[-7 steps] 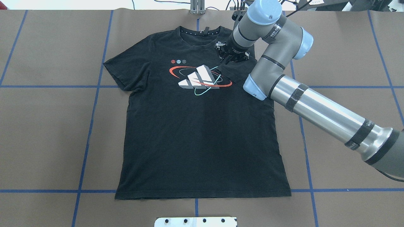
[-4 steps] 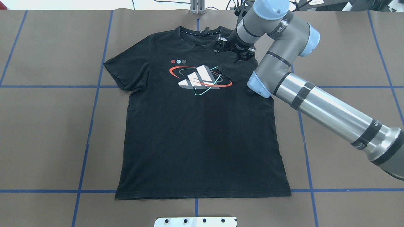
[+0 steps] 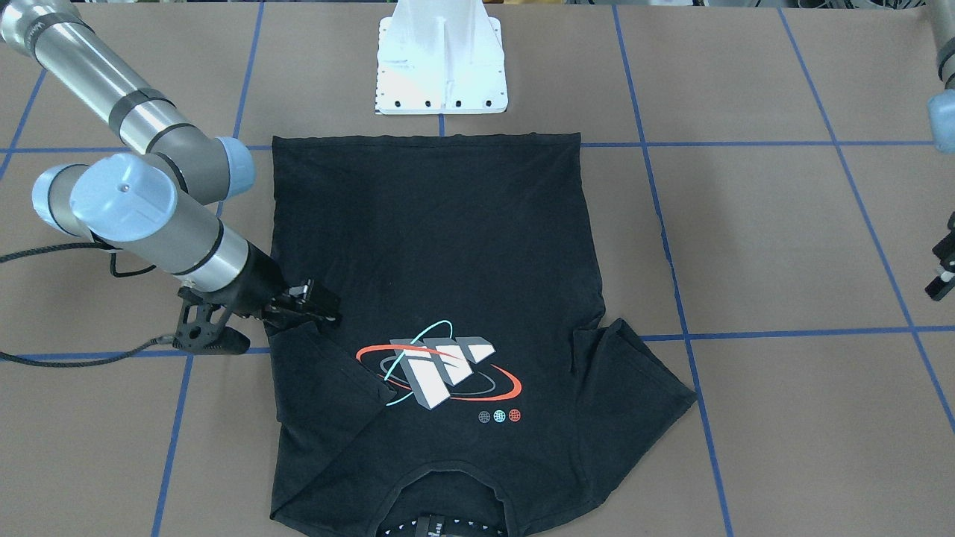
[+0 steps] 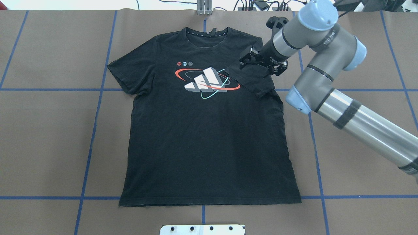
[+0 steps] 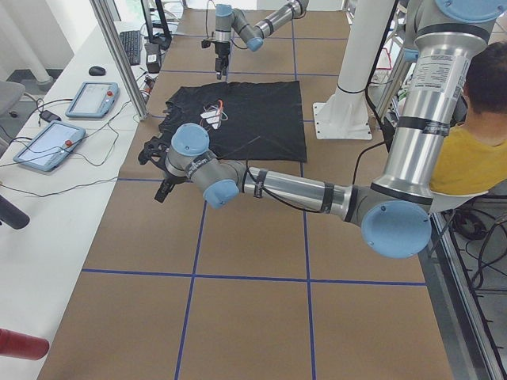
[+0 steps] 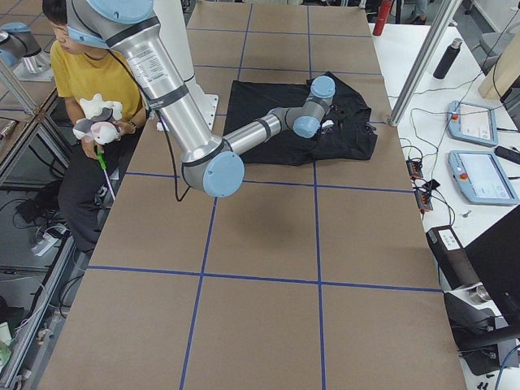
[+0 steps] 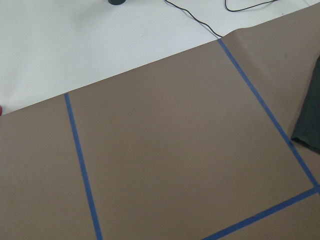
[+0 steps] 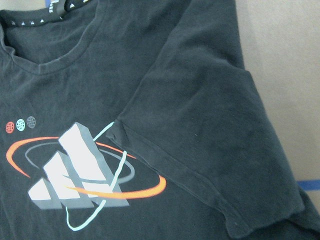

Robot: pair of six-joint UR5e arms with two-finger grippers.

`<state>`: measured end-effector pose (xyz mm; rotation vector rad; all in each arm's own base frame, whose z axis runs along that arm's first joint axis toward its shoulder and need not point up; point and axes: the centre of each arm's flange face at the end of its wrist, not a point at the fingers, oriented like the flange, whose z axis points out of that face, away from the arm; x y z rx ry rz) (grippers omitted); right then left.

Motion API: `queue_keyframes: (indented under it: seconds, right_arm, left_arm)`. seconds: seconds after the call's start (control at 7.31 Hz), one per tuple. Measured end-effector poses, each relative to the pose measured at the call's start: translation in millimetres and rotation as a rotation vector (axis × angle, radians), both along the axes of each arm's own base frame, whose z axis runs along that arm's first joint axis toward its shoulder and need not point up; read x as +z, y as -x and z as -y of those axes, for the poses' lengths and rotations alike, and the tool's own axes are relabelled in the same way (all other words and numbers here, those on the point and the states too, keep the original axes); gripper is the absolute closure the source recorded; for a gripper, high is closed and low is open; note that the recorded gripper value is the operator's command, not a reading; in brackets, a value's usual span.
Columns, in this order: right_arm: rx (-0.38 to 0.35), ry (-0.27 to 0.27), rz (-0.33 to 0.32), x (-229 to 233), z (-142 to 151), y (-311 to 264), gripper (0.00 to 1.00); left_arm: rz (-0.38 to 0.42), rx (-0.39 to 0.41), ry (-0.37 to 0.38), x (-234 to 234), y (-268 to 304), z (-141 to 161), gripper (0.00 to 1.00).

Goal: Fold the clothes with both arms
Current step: 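Bring the left gripper to the shirt's shoulder while the right gripper holds the sleeve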

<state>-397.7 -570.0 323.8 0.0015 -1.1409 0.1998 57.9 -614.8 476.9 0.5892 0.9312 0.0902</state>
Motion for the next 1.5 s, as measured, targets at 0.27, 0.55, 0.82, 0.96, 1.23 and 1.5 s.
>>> queue_keyframes:
  seconds: [0.27, 0.55, 0.82, 0.96, 1.23, 1.5]
  right_arm:
    - [-0.003, -0.015, 0.015, 10, -33, -28, 0.0]
    - [-0.002, -0.028, 0.025, 11, -53, -44, 0.0]
    - [0.001, -0.029, 0.025, 14, -60, -50, 0.0]
    - [0.003, -0.028, 0.022, 17, -61, -52, 0.0]
    - [0.006, -0.025, 0.015, 22, -63, -52, 0.0]
    - [0.004, -0.025, 0.013, 23, -65, -50, 0.0]
  left_arm:
    - [-0.02, 0.079, 0.041, -4, -81, 45, 0.01]
    - [-0.012, 0.181, 0.071, -11, -176, 76, 0.01]
    - [0.02, 0.211, 0.094, -8, -230, 87, 0.07]
    - [0.032, 0.208, 0.107, -3, -242, 90, 0.1]
    - [0.008, 0.181, 0.192, -3, -264, 90, 0.22]
    - [-0.027, 0.153, 0.272, -1, -279, 85, 0.39]
